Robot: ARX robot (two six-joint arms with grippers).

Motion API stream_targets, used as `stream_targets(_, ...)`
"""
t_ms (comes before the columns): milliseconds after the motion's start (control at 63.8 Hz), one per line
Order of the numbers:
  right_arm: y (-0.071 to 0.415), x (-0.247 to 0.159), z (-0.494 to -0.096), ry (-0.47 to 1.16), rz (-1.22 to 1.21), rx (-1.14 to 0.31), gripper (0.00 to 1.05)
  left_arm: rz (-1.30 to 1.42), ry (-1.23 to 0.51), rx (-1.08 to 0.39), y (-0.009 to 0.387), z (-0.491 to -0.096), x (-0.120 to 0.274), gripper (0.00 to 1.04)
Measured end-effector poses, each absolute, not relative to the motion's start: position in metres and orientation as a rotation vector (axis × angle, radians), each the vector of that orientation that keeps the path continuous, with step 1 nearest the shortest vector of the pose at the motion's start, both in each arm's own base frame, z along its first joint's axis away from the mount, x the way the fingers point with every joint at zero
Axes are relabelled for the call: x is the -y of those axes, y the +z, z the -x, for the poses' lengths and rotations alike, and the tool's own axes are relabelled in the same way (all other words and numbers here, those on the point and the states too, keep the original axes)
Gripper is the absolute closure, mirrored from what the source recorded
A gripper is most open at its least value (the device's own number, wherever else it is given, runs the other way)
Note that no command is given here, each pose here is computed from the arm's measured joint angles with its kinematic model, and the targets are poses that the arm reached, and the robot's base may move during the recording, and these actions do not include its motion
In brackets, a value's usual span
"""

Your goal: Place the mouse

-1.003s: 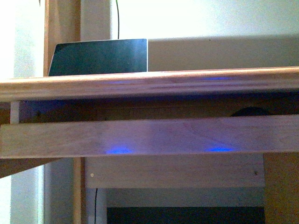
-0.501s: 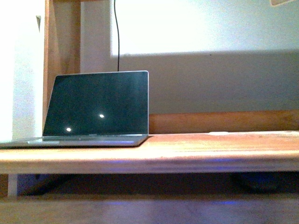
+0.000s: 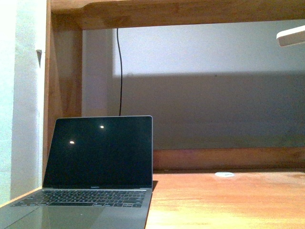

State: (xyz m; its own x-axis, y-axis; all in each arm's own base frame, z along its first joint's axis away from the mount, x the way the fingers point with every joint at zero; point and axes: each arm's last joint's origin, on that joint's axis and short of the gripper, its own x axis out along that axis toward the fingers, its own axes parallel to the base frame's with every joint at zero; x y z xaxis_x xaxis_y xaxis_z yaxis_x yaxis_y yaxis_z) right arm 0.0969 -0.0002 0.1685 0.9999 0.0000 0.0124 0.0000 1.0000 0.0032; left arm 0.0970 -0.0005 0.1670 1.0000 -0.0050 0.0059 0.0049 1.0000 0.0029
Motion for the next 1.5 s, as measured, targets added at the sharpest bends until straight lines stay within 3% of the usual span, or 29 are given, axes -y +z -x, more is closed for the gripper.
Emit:
stream_targets(94, 0.169, 0.000, -0.097, 0.000, -0.003, 0.012, 0.07, 0.017, 0.001, -0.027, 0.166, -0.097, 0.001, 0.08)
stream_targets(157, 0.169, 0.000, -0.097, 0.000, -0.003, 0.012, 0.07, 0.074, -0.009, -0.166, 0.164, -0.099, 0.003, 0.08)
stream_targets(235, 0.168, 0.000, -0.097, 0.001, -0.003, 0.012, 0.07, 0.075, -0.112, -0.286, 0.157, -0.106, 0.011, 0.08)
stream_targets(360, 0.169, 0.000, -0.097, 0.000, -0.003, 0.012, 0.07, -0.012, -0.255, -0.336, 0.156, -0.117, 0.019, 0.08)
stream_targets(486, 0.168, 0.000, -0.097, 0.000, -0.003, 0.012, 0.07, -0.331, -0.405, -0.291, 0.154, -0.144, 0.016, 0.08)
stream_targets(674, 0.168, 0.000, -0.097, 0.001, -0.003, 0.012, 0.07, -0.761, -0.455, -0.195, 0.148, -0.180, 0.004, 0.08)
stream_targets(862, 0.168, 0.000, -0.097, 0.000, -0.003, 0.012, 0.07, -1.002, -0.534, -0.129, 0.139, -0.203, -0.001, 0.08)
stream_targets(1504, 0.168, 0.000, -0.097, 0.000, -0.003, 0.012, 0.07, -1.185, -0.686, 0.047, 0.124, -0.257, 0.010, 0.08)
